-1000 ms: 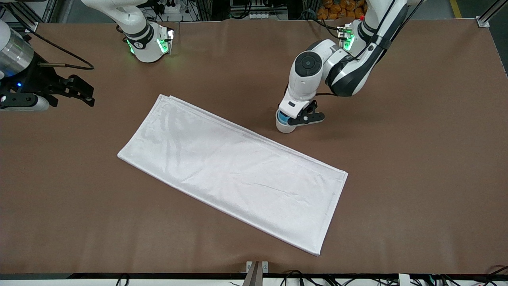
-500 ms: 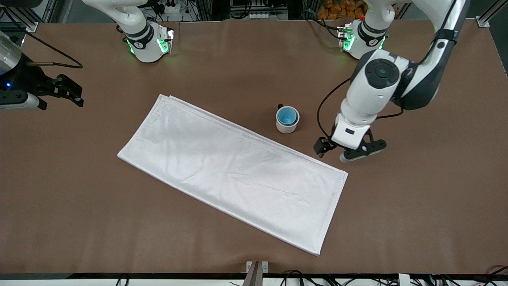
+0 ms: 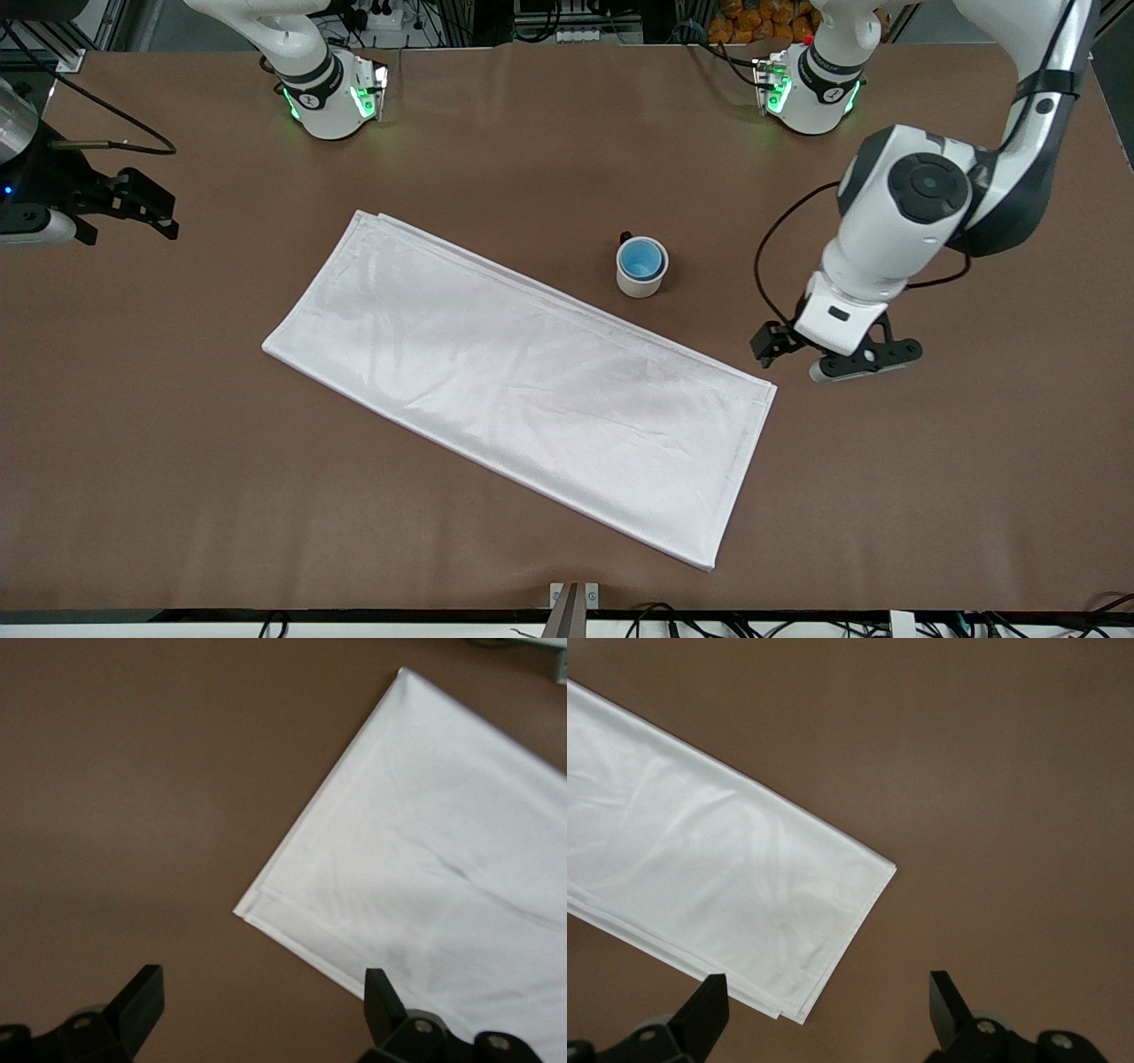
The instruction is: Place blue cup into white mug on table
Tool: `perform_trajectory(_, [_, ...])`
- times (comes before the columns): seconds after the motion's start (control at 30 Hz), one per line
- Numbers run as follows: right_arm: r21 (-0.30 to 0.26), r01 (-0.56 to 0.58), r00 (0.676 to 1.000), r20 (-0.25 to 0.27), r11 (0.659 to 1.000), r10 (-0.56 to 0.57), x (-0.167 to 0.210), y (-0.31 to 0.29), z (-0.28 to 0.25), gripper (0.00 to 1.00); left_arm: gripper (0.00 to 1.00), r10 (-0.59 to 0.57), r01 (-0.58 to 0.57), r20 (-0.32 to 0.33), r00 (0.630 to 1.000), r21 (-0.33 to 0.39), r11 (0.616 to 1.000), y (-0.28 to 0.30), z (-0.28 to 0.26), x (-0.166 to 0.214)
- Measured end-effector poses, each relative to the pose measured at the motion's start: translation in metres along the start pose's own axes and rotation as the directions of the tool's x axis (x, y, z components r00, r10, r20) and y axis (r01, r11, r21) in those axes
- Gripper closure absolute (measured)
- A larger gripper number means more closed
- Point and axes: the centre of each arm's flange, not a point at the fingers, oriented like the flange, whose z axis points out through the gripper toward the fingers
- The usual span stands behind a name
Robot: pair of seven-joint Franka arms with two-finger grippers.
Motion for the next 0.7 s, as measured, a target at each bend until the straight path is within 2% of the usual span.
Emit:
perform_trajectory(0.1, [0.000, 0.002, 1.000, 0.000, 1.000, -0.002, 0.000, -0.001, 0.000, 0.00, 0.00, 0.084, -0.085, 0.037, 0.996, 0.030, 0.996, -0.025, 0.000, 0.007])
perform_trajectory(0.27, [0.000, 0.010, 1.000, 0.000, 1.000, -0.010, 0.000, -0.005, 0.000, 0.00, 0.00, 0.167, -0.172, 0.111, 0.980, 0.042, 0.984, -0.058, -0.018, 0.008])
perform_trajectory(0.7, [0.002, 0.038, 0.999, -0.002, 0.999, -0.038, 0.000, -0.020, 0.000, 0.00, 0.00, 0.242, -0.258, 0.204, 0.949, 0.054, 0.965, -0.085, -0.081, -0.018])
